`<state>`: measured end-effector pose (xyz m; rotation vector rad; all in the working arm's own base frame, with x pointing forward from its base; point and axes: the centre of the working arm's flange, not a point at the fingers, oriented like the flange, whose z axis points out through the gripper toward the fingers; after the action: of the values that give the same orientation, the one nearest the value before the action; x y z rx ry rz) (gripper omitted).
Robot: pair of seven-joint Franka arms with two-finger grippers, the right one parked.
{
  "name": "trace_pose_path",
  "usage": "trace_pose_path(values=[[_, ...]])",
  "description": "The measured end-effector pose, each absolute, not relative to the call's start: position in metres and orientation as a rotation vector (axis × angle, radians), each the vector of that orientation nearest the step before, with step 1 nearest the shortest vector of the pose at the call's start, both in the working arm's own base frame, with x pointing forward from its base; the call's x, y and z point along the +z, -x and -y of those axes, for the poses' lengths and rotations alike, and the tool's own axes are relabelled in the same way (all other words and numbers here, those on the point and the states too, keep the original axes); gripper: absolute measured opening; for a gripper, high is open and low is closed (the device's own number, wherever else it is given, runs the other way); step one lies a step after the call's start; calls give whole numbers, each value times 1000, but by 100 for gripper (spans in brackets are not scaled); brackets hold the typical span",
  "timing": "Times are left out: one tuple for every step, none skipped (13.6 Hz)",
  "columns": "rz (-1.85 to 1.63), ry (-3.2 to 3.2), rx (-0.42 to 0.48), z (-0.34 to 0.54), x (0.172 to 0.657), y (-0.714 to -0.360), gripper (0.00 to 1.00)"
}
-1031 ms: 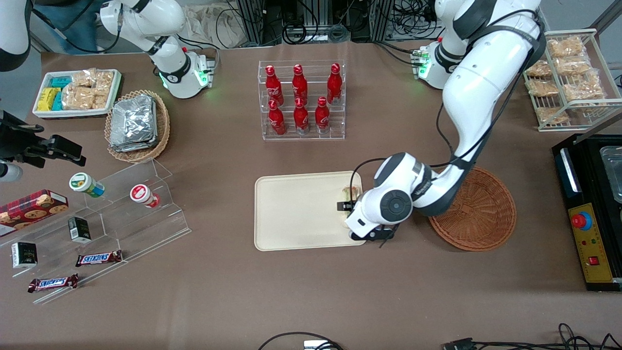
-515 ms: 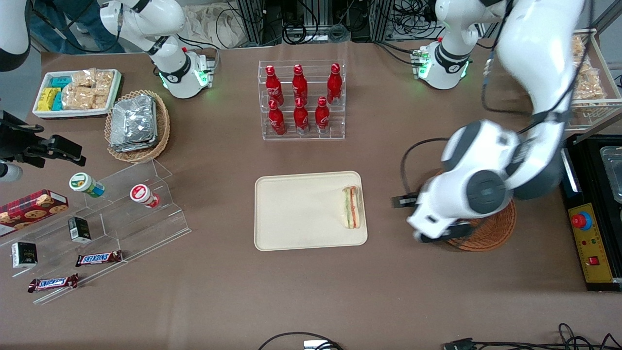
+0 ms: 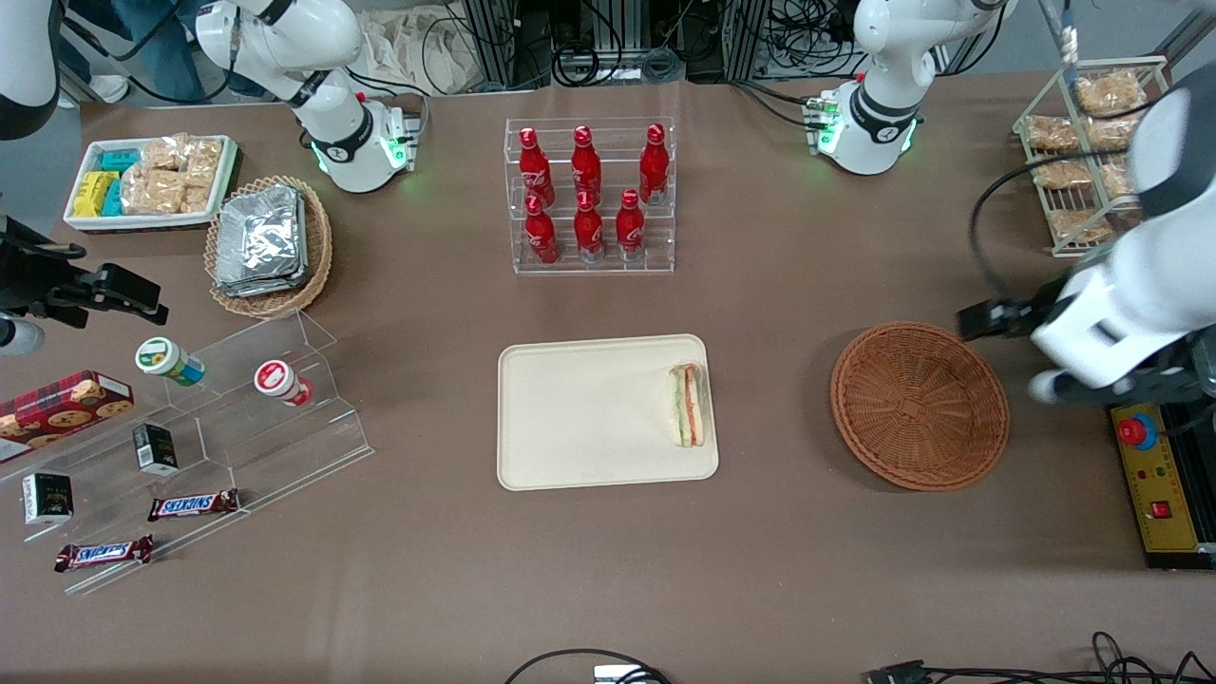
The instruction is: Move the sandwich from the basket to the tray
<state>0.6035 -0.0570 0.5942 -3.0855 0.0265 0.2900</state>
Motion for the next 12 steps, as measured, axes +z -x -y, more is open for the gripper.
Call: trace_pose_path(values=[[-18, 3073, 305, 49, 606, -594, 100], [-4, 3060, 326, 45, 614, -585, 100], [4, 3052, 340, 43, 617, -580, 100], [6, 3046, 354, 43, 616, -578, 100], [4, 3042, 373, 43, 610, -577, 100], [1, 3035, 401, 43, 604, -576, 100], [0, 3026, 437, 44, 599, -574, 100], [-1, 3018, 470, 44, 596, -572, 100], [-1, 3016, 479, 44, 595, -571, 100], [-2, 3017, 479, 44, 595, -571, 100], [-3, 3017, 477, 44, 595, -571, 100], [-5, 3018, 475, 45, 595, -571, 100]])
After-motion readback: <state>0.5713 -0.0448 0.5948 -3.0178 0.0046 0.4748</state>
